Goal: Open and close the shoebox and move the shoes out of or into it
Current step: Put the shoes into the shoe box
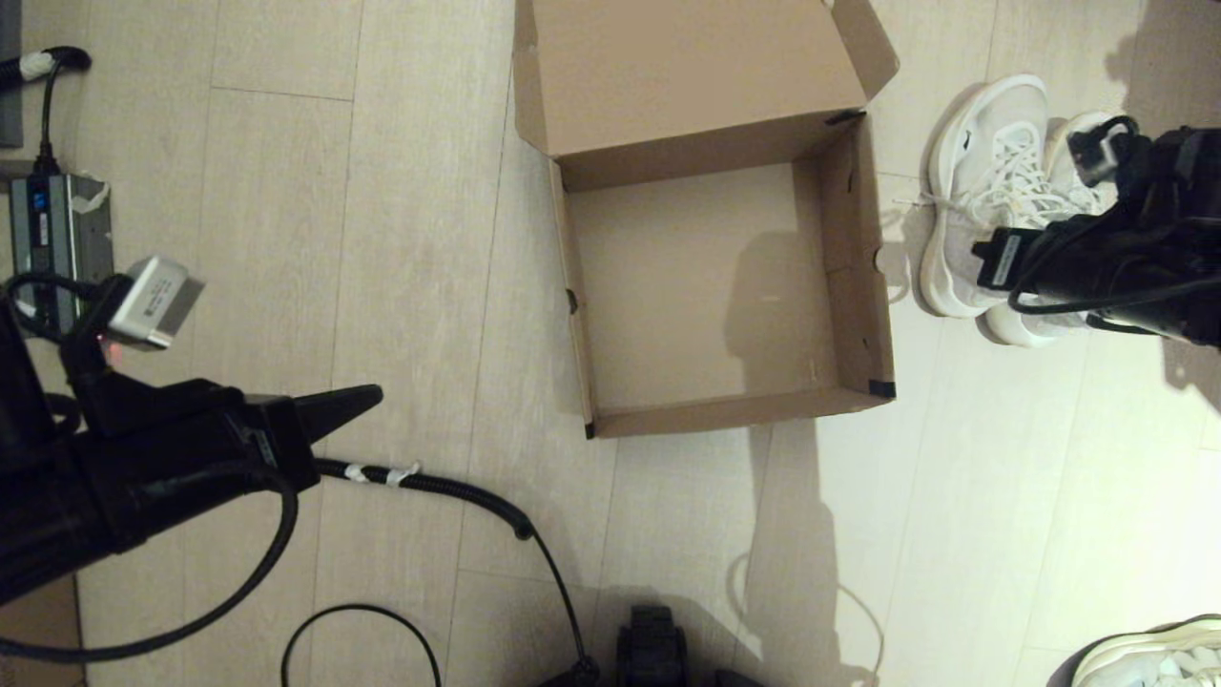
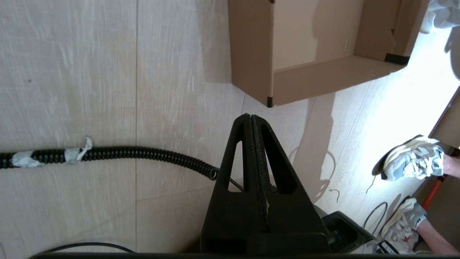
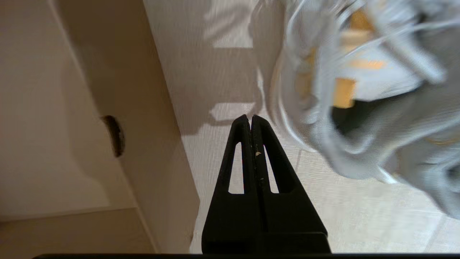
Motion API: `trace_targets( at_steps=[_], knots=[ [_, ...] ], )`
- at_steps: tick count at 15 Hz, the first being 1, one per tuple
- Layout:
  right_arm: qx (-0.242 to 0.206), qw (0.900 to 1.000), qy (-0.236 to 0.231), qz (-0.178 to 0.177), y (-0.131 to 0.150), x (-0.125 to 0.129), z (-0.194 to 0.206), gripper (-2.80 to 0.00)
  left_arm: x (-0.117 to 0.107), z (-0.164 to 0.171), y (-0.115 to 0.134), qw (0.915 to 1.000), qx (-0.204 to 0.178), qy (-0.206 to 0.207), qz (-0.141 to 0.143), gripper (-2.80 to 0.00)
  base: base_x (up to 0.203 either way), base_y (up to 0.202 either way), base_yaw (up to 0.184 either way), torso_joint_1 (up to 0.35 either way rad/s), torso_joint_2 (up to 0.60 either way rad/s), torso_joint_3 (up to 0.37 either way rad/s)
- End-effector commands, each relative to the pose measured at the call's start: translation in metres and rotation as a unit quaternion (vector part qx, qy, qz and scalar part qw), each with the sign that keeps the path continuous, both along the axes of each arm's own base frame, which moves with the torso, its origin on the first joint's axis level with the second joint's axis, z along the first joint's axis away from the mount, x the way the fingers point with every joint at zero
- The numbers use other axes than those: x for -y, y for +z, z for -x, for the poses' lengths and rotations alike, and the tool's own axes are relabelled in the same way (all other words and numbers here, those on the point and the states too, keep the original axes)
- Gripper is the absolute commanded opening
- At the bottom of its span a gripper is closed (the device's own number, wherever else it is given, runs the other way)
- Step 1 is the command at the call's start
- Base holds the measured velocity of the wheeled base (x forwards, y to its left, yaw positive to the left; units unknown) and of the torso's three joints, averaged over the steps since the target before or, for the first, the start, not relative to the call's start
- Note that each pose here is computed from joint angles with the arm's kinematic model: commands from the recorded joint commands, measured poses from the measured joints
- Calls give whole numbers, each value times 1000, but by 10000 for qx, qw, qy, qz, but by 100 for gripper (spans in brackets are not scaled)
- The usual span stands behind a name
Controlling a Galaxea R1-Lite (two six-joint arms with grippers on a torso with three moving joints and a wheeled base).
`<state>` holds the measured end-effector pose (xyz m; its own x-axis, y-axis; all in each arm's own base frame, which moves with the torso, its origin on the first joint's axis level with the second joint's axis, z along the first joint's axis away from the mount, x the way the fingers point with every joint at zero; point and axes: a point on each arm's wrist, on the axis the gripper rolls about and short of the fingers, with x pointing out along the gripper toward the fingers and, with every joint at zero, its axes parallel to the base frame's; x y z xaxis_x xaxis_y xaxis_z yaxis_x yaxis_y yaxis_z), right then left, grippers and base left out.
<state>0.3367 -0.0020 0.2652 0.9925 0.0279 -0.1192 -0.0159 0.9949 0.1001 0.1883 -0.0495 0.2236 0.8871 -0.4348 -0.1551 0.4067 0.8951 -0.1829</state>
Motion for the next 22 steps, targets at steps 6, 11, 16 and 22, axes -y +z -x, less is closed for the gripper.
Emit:
trace_targets(
  at_steps=[6,11,16,22],
  knots=[
    [-749,9959,459,-203,-52,-37,-22,-280,0,0,0,10000,6,-12,9,-280,0,0,0,0,0,0],
    [-686,9953,625,-289,-65,-65,-3,-280,-1,2,-5,10000,-74,-3,-2,-280,0,0,0,0,0,0],
    [-798,9939,641,-399,-67,-66,14,-280,-2,6,-8,10000,-80,-4,-4,-280,0,0,0,0,0,0],
    [-880,9910,925,-390,-69,-84,43,-280,-3,8,-7,10000,-51,12,3,-280,0,0,0,0,0,0]
  ],
)
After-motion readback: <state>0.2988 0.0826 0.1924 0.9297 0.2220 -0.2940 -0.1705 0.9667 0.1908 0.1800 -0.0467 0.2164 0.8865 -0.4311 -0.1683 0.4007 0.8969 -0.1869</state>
